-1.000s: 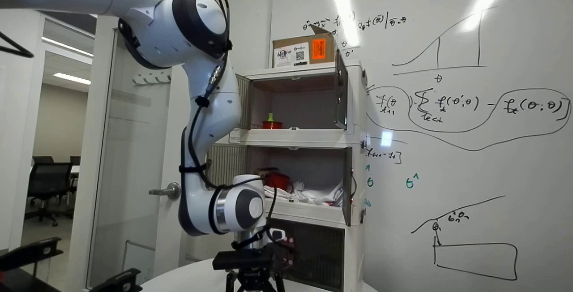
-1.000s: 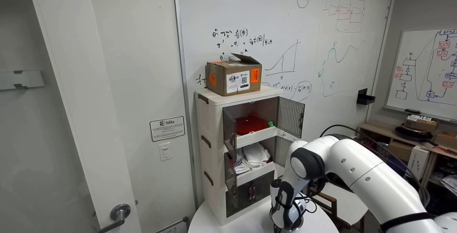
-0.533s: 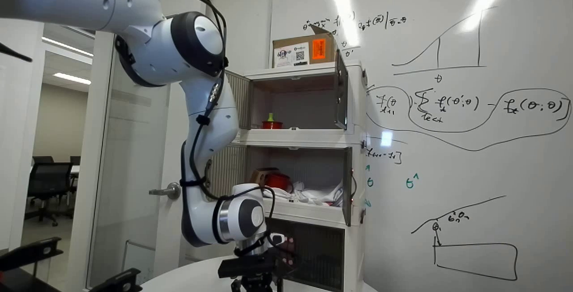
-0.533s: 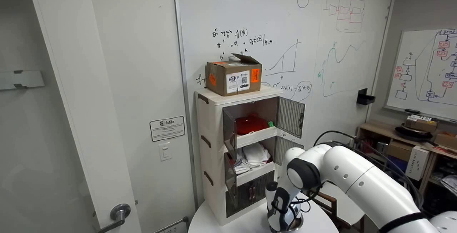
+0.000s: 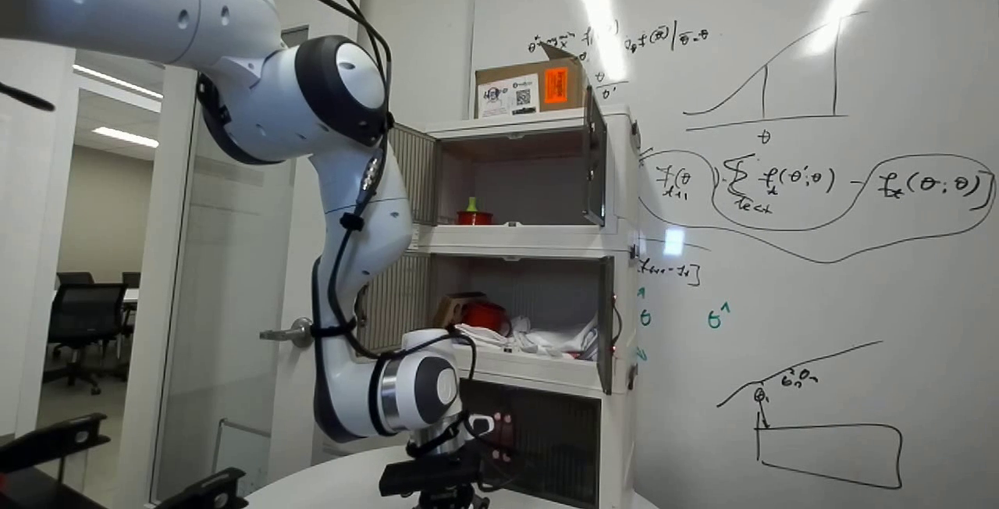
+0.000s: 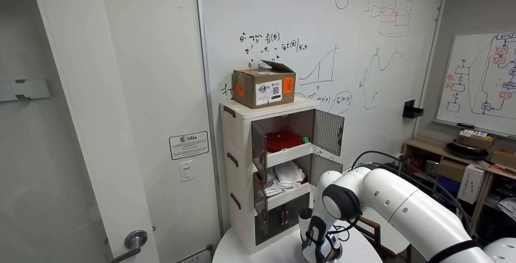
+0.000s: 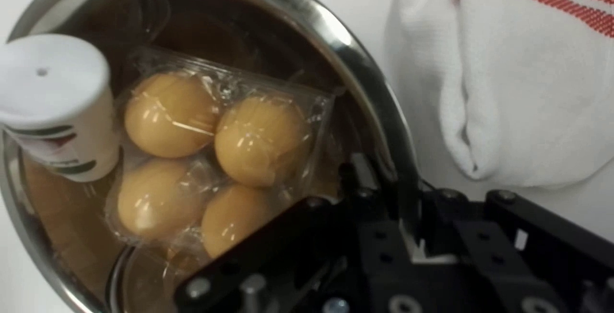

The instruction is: Put the bowl in the cabinet

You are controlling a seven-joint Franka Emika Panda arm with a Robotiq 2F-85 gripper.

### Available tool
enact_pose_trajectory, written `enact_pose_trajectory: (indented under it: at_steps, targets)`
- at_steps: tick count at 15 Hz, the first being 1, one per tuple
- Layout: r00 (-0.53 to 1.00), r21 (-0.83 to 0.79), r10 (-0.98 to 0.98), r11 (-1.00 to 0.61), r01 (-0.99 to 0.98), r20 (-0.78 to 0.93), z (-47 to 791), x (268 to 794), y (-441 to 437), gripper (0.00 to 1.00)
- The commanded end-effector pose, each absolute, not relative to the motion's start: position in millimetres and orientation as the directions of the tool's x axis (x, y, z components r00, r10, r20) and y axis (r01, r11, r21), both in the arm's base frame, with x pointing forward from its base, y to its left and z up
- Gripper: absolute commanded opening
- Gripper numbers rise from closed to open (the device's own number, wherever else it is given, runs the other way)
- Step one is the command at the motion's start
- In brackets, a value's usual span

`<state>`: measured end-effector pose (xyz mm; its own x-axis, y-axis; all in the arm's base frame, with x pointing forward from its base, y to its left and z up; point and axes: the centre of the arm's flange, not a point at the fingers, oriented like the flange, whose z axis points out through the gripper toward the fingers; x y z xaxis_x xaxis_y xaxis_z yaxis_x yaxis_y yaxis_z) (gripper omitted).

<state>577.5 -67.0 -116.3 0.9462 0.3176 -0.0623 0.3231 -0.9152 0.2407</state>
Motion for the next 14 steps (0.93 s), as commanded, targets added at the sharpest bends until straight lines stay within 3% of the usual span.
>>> enact_pose_trajectory:
  at_steps: [1, 14]
  targets:
    - [0.92, 0.197, 0.375, -0.899, 0.39, -0.111, -104, 573, -56, 0.0]
    - [0.763, 0.18, 0.629, -0.741, 0.647, -0.152, 29, 521, -17, 0.02]
